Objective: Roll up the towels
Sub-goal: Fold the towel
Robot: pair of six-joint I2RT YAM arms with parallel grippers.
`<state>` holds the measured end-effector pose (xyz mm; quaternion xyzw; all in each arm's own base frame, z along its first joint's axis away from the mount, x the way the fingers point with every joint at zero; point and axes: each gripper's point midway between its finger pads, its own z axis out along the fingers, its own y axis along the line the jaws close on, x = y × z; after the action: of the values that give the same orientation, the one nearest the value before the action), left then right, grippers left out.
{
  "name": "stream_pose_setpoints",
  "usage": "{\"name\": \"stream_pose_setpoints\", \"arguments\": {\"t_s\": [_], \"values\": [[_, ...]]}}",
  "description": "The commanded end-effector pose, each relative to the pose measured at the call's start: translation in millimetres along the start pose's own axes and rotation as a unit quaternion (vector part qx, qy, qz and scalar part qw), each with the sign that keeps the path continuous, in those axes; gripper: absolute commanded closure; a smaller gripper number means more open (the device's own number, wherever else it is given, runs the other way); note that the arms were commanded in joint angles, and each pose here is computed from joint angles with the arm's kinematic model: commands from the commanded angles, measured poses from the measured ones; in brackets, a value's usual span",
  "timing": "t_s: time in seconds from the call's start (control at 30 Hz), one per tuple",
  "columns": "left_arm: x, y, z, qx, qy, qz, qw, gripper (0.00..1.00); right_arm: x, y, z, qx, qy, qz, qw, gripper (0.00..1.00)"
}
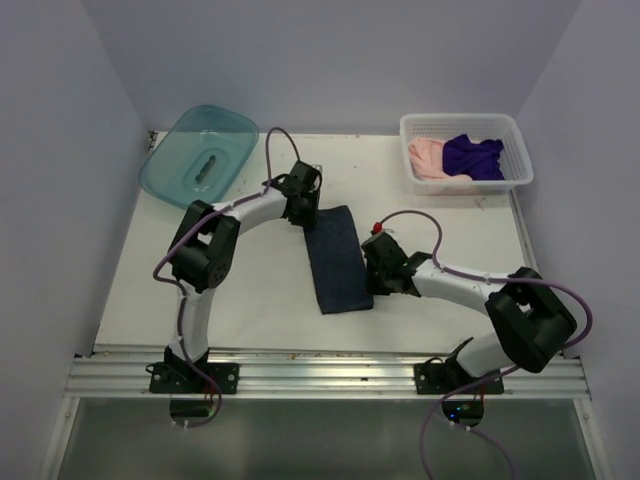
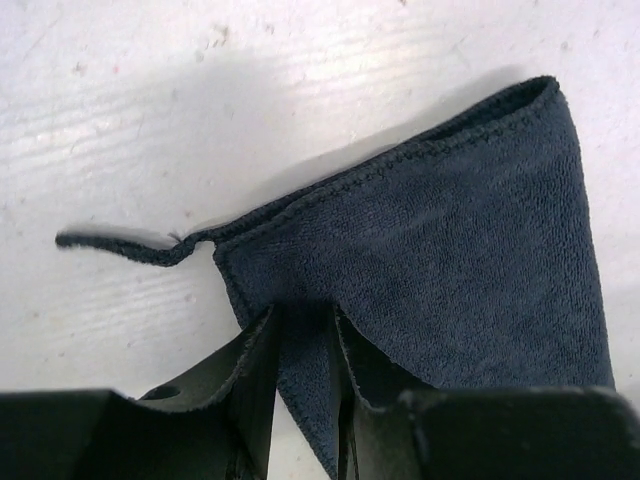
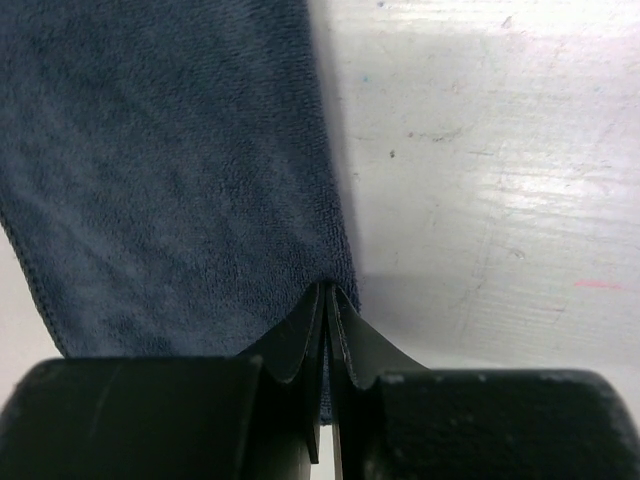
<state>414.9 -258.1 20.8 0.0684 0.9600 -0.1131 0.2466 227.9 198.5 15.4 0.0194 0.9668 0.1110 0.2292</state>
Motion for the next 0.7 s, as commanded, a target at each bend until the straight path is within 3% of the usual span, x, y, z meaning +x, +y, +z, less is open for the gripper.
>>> {"name": "stream_pose_setpoints", "arguments": {"t_s": [0.0, 0.13, 0.27, 0.5, 0.53, 0.67], "values": [[-10.7, -3.0, 19.9, 0.007, -0.007, -0.005, 1.0, 0.71, 19.3, 7.6, -2.2, -0.015, 0.023, 0.013, 1.0, 0.93], [-31.7, -9.2, 6.9, 0.006, -0.025, 0.005, 1.0, 0.68, 9.1, 16.0, -13.3, -0.02, 0.007, 0.002, 1.0, 0.93], [-40.6, -5.7, -32.8, -0.011, -0.055, 0.002, 0.998, 0.61, -8.5, 19.5, -29.9, -0.027, -0.027, -0.006, 0.999, 0.91], [-5.4, 1.4, -105.6, 0.009, -0.088, -0.033, 0.996, 0.53, 1.8, 22.7, -37.8, -0.036, -0.02, -0.014, 0.999, 0.91], [-0.8, -1.2, -110.1, 0.021, -0.089, -0.037, 0.995, 0.46, 3.8, 24.9, -38.5, -0.04, -0.019, -0.014, 0.999, 0.91], [31.2, -11.3, -120.0, 0.054, -0.073, -0.046, 0.995, 0.46, 17.6, 29.2, -36.2, -0.042, -0.006, -0.029, 0.999, 0.91]]}}
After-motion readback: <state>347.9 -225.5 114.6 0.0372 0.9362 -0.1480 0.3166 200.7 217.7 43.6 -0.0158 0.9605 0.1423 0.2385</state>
